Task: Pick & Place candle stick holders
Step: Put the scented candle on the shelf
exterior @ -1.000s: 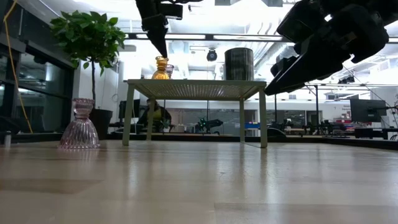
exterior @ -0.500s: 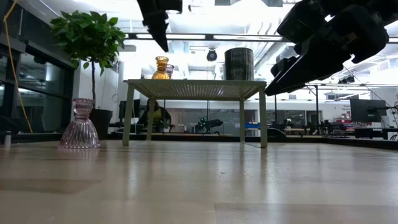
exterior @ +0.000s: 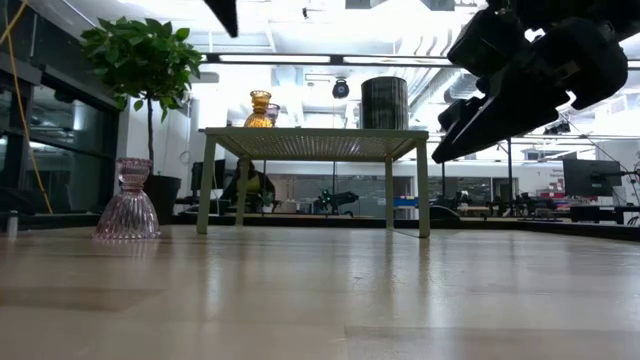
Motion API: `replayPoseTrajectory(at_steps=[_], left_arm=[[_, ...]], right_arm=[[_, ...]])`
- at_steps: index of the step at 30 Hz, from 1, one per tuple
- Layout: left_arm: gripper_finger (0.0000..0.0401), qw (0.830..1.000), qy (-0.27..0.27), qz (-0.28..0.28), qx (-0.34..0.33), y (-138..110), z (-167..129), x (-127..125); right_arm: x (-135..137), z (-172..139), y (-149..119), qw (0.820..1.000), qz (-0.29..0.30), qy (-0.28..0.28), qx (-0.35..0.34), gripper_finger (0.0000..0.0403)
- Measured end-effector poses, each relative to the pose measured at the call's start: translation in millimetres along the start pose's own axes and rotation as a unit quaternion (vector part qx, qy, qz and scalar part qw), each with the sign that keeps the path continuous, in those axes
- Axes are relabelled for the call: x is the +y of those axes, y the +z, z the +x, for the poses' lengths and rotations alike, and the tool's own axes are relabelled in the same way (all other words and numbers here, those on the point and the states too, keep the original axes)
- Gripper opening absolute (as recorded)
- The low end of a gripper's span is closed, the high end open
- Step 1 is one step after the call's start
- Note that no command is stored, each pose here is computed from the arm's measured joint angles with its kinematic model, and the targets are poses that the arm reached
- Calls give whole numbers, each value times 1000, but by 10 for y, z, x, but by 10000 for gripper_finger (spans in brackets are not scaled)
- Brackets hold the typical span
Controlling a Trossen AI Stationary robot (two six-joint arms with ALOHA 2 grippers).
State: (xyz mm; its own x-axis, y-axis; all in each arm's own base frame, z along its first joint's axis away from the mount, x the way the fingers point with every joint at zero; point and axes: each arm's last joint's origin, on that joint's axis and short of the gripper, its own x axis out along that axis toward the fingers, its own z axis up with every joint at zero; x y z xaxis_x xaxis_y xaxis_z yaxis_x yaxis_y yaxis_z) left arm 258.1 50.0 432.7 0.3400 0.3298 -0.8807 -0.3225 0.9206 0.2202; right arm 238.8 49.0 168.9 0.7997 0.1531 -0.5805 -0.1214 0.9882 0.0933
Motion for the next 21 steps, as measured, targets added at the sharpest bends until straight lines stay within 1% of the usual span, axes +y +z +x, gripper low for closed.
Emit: replayPoseTrajectory(at_steps=[2, 5, 7, 9, 13, 16, 19, 21], left_arm=[[177, 999, -43, -21, 6, -115, -59, -108], [177, 995, -66, -68, 14, -246, -93, -308], [177, 993, -67, -90, 41, -376, -52, -432], [177, 989, -68, -121, 55, -488, -13, -585], [177, 975, -60, -180, 113, -781, 113, -883], [177, 963, -57, -201, 170, -984, 223, -1118], [177, 951, -47, -223, 209, -1166, 275, -1284], [177, 946, -34, -234, 219, -1274, 298, -1387]], right_arm=[[0, 0, -1, 1000, 0, 0, 0, 179], [0, 0, -3, 1000, 4, 1, 2, 179], [1, 0, -5, 1000, 4, 3, 3, 179], [2, 0, -10, 1000, 4, 5, 5, 179], [2, 0, -10, 1000, 6, 5, 5, 179], [2, 0, -9, 1000, 6, 5, 5, 179], [2, 0, -9, 1000, 6, 5, 5, 179], [2, 0, -9, 1000, 6, 5, 5, 179]])
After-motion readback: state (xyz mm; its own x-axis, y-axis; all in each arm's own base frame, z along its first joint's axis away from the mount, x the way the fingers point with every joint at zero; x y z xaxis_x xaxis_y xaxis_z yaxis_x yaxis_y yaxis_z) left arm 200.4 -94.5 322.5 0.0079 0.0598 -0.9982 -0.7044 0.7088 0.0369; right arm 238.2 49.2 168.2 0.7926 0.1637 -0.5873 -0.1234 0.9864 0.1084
